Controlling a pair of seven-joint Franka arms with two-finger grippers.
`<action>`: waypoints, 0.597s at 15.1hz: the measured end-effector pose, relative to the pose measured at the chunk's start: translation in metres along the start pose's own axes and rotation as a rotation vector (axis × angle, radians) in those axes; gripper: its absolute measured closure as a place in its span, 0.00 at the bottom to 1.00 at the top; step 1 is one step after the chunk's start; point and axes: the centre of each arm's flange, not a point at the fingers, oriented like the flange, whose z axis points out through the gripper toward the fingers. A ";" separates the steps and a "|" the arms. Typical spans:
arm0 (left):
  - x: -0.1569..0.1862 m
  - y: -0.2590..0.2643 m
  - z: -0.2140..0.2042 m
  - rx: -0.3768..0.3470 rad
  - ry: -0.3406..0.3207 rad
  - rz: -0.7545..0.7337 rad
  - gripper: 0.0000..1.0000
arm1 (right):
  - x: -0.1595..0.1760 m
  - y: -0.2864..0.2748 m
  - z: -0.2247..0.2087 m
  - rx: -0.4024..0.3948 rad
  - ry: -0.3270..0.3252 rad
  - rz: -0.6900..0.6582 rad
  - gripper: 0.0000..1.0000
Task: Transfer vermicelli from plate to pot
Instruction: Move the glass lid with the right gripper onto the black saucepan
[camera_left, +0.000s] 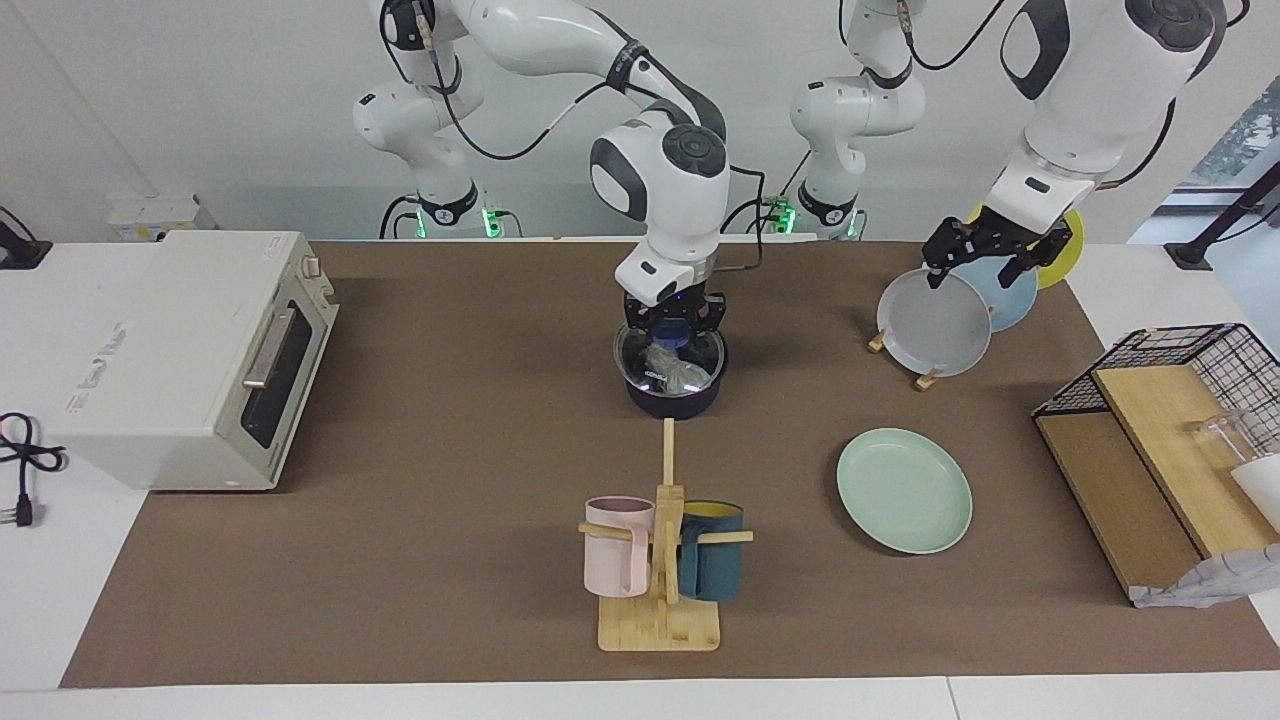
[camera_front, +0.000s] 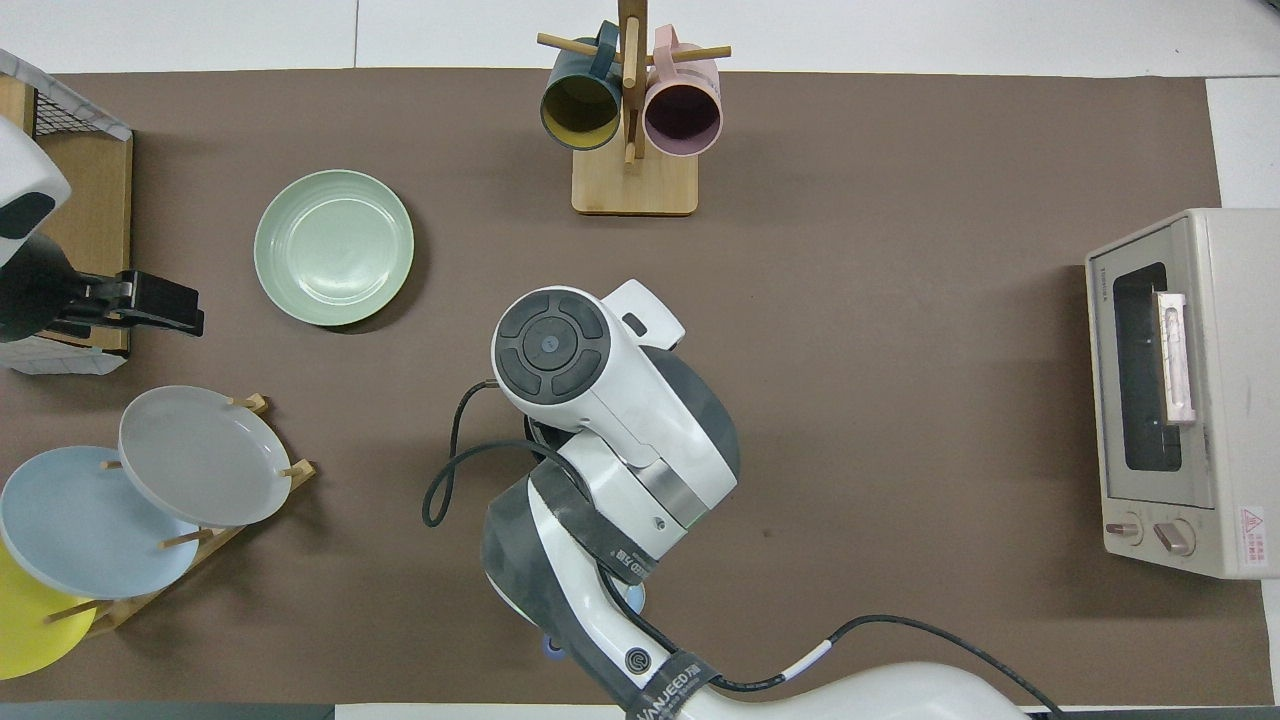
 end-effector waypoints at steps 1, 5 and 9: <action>0.000 -0.001 0.000 0.000 0.000 -0.002 0.00 | 0.001 0.000 -0.001 0.003 0.003 0.000 0.34; 0.000 -0.003 0.000 -0.010 0.000 -0.010 0.00 | 0.002 0.000 -0.004 0.007 0.008 0.004 0.34; 0.000 -0.003 0.000 -0.012 0.000 -0.012 0.00 | -0.001 -0.003 -0.004 0.008 0.007 0.000 0.34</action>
